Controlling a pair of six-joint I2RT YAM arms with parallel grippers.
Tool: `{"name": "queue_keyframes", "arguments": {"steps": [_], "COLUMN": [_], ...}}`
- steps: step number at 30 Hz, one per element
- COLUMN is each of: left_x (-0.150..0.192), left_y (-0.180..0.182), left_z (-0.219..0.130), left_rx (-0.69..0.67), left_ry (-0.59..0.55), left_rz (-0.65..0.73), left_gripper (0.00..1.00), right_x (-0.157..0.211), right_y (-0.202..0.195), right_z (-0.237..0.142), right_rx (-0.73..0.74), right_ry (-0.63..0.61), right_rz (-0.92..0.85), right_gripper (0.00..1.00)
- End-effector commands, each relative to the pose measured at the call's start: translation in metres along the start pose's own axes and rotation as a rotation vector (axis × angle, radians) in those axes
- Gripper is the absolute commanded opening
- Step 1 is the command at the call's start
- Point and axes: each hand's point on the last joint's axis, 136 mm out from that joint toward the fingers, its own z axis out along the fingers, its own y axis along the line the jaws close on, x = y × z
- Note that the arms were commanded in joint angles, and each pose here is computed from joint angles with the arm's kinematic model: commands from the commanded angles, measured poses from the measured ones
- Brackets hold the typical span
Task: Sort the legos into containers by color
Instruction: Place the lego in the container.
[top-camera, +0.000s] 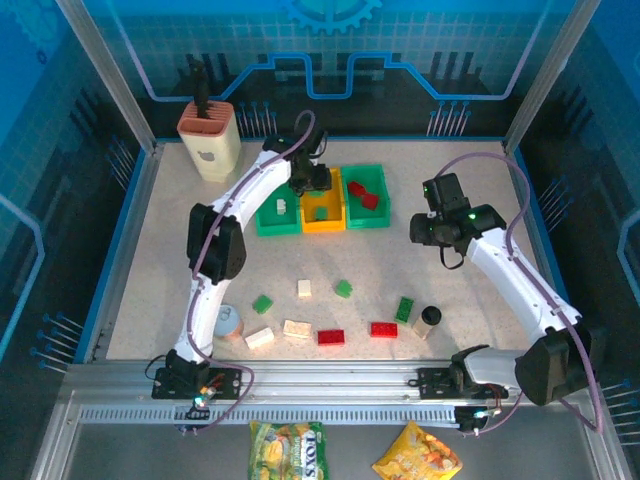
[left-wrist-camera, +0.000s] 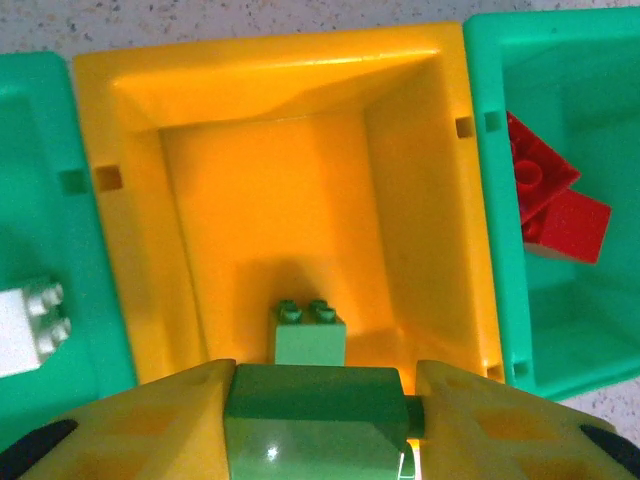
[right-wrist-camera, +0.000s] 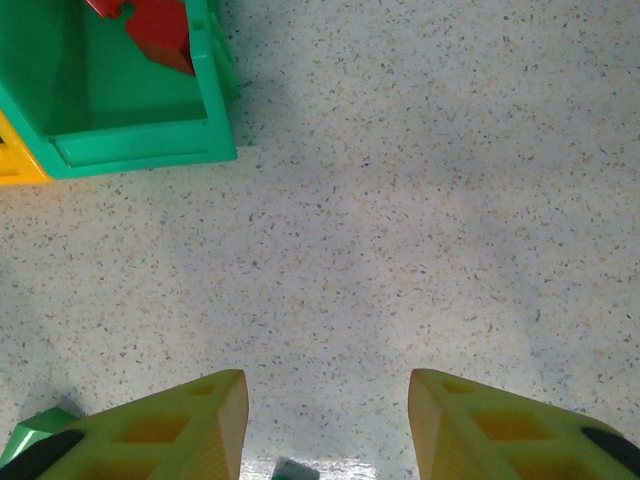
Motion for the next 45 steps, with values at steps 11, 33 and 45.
{"name": "queue_keyframes", "arguments": {"steps": [11, 33, 45], "left_x": [0.007, 0.005, 0.004], "left_y": [-0.002, -0.006, -0.018], "left_z": [0.045, 0.052, 0.020], "left_rx": [-0.007, 0.011, 0.032], "left_ry": [0.062, 0.050, 0.025], "left_rz": [0.030, 0.026, 0.056], "left_gripper": [0.47, 0.53, 0.52], "right_x": [0.010, 0.014, 0.019], "right_y": [-0.013, -0.012, -0.008], "right_z": [-0.005, -0.002, 0.006], "right_rx": [0.040, 0.033, 0.023], "right_ry": [0.017, 0.027, 0.049], "right_rz": [0.023, 0.016, 0.020], "right_gripper": [0.47, 0.47, 0.47]}}
